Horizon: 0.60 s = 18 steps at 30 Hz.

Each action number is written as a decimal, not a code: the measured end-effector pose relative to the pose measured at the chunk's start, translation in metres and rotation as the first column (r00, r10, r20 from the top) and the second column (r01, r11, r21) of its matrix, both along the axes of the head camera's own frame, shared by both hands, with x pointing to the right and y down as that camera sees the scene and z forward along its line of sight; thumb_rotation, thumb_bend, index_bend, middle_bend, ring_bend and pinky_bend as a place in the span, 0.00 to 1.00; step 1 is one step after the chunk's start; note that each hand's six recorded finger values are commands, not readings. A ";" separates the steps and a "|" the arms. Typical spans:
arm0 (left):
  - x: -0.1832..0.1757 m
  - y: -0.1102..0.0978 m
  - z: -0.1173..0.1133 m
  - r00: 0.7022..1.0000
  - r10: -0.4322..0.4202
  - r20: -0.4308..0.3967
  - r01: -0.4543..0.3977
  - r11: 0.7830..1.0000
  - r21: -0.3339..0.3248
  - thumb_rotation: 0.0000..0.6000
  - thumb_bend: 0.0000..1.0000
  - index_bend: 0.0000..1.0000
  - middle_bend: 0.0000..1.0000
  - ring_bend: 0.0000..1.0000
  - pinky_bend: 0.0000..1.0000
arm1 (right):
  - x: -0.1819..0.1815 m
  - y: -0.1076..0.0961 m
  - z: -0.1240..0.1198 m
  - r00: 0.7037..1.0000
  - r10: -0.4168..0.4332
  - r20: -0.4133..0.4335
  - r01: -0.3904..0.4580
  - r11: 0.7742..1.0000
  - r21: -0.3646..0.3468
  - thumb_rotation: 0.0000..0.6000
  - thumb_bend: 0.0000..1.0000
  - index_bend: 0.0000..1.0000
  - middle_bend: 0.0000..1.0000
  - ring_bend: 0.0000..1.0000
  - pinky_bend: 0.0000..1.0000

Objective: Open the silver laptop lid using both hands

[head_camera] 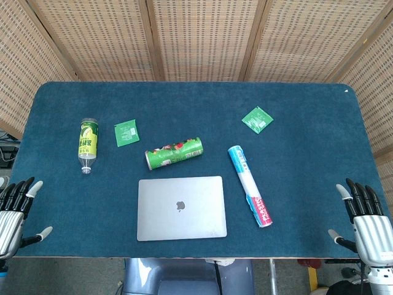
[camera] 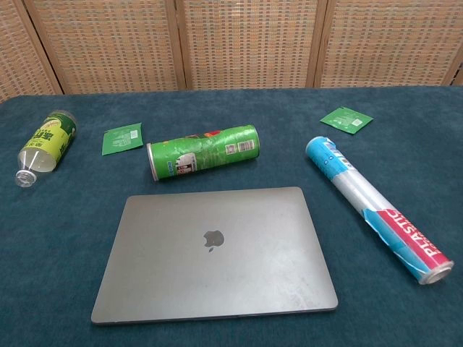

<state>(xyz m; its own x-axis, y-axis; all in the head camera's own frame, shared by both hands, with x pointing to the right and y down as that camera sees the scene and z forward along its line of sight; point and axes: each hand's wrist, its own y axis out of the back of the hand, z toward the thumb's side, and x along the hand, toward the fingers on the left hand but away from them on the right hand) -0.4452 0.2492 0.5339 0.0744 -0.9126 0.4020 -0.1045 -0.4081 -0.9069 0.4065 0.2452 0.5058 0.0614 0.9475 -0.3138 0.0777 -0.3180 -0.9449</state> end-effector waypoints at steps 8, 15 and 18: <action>0.003 0.001 0.005 1.000 0.020 -0.008 -0.020 1.000 -0.021 1.00 0.00 0.00 0.00 0.00 0.00 | -0.001 0.000 -0.001 1.000 0.001 0.011 -0.001 1.000 -0.003 1.00 0.00 0.00 0.00 0.00 0.00; 0.043 -0.006 0.030 0.985 0.156 -0.070 -0.162 0.982 -0.093 1.00 0.00 0.00 0.00 0.00 0.00 | 0.003 -0.002 -0.003 0.999 0.019 0.030 -0.019 1.000 -0.001 1.00 0.00 0.00 0.00 0.00 0.00; 0.078 -0.012 0.044 0.953 0.271 -0.138 -0.288 0.951 -0.116 1.00 0.00 0.00 0.00 0.00 0.00 | 0.005 -0.002 -0.005 0.999 0.027 0.041 -0.027 1.000 0.000 1.00 0.00 0.00 0.00 0.00 0.00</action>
<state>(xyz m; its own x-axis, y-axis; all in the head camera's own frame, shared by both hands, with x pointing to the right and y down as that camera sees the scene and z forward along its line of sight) -0.3668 0.2374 0.5777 0.3734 -0.7869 0.4913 -0.0724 -0.5526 -0.8303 0.4118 0.2428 0.5008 0.0487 0.9492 -0.3110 0.1244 -0.3147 -0.9410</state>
